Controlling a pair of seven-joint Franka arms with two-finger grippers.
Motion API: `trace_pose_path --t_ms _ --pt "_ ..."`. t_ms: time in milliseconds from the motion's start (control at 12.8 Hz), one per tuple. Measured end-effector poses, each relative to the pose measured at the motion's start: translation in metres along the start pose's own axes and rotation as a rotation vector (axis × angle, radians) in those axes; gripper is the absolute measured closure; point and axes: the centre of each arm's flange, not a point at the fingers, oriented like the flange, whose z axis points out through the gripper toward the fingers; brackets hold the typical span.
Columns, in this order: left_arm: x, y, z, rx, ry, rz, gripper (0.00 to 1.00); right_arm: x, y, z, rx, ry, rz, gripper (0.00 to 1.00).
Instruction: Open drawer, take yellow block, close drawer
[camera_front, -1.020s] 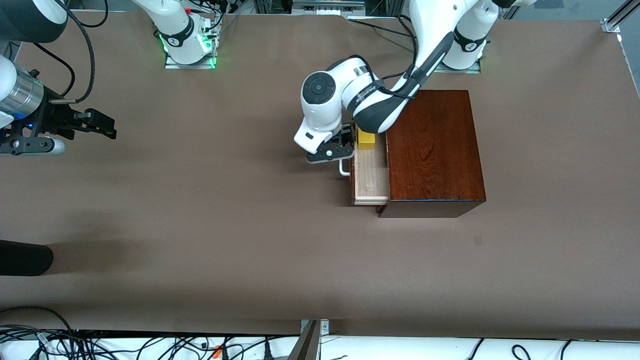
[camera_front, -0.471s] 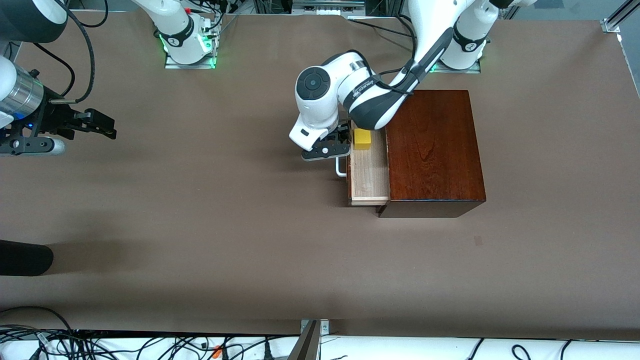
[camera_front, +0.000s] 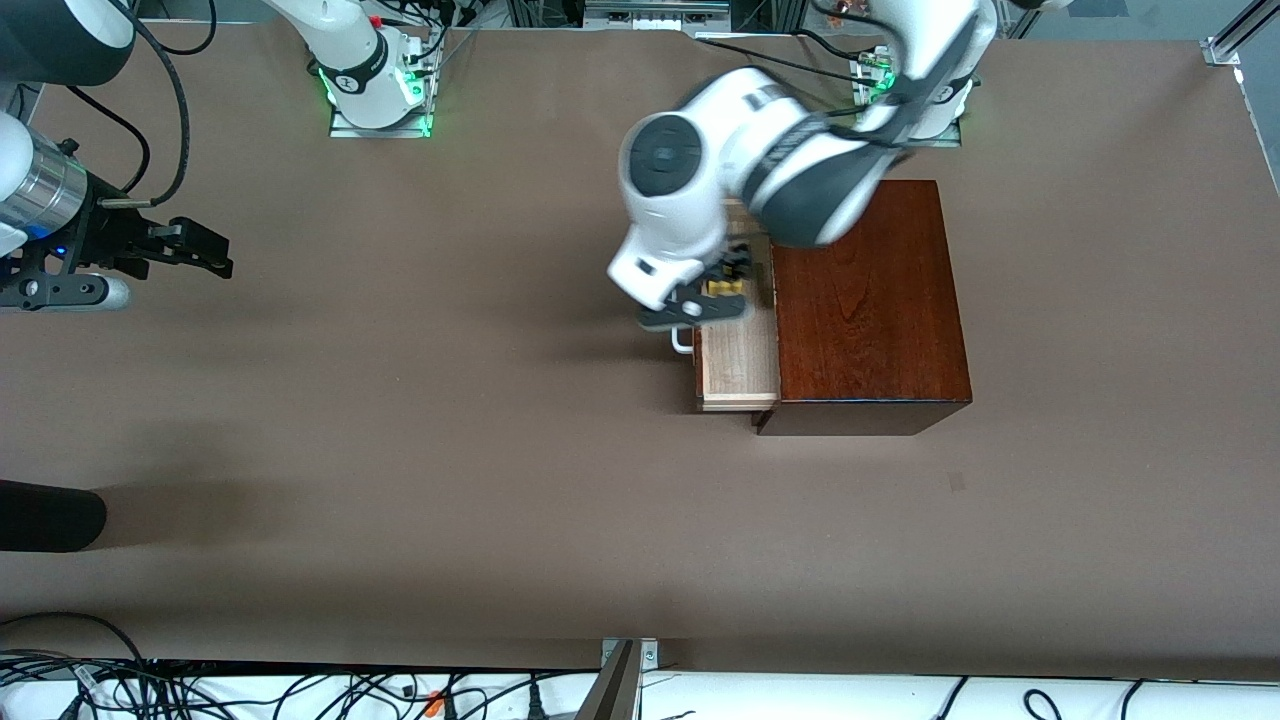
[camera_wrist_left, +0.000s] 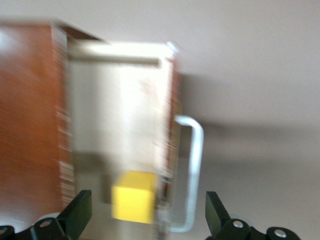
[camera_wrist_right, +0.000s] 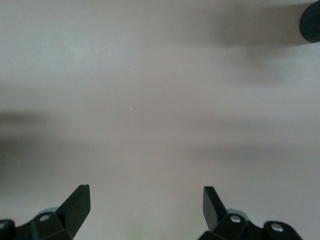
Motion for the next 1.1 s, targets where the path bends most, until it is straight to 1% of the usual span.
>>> trace_pose_path --t_ms 157,392,471,549,627,784,863,941,1098 --pt "0.026 -0.065 -0.033 0.006 0.0 0.008 0.0 0.001 -0.004 0.001 0.001 0.002 -0.009 0.0" --pt "0.053 -0.172 -0.077 0.01 -0.005 0.079 0.0 0.004 -0.031 0.009 -0.002 -0.009 -0.054 0.0" --pt "0.06 -0.208 -0.086 0.0 -0.019 0.102 0.0 0.005 -0.046 0.014 -0.004 -0.019 -0.081 0.0" --pt "0.065 -0.24 -0.093 -0.029 -0.037 0.126 0.0 0.004 -0.066 0.02 -0.008 -0.028 -0.114 0.0" --pt "0.069 -0.268 -0.099 -0.059 -0.043 0.156 0.0 0.002 -0.092 0.024 -0.012 -0.035 -0.156 0.0" --pt "0.071 -0.316 -0.106 -0.084 -0.037 0.181 0.0 -0.009 -0.153 0.035 -0.022 -0.05 -0.26 0.0" --pt "0.068 -0.336 -0.107 -0.095 -0.023 0.175 0.0 -0.016 -0.188 0.044 -0.03 -0.06 -0.319 0.0" --pt "0.064 -0.355 -0.107 -0.1 0.01 0.167 0.0 -0.025 -0.225 0.053 -0.036 -0.056 -0.381 0.0" --pt "0.045 -0.383 -0.106 -0.098 0.093 0.137 0.0 -0.045 -0.295 0.065 -0.036 -0.015 -0.503 0.0"
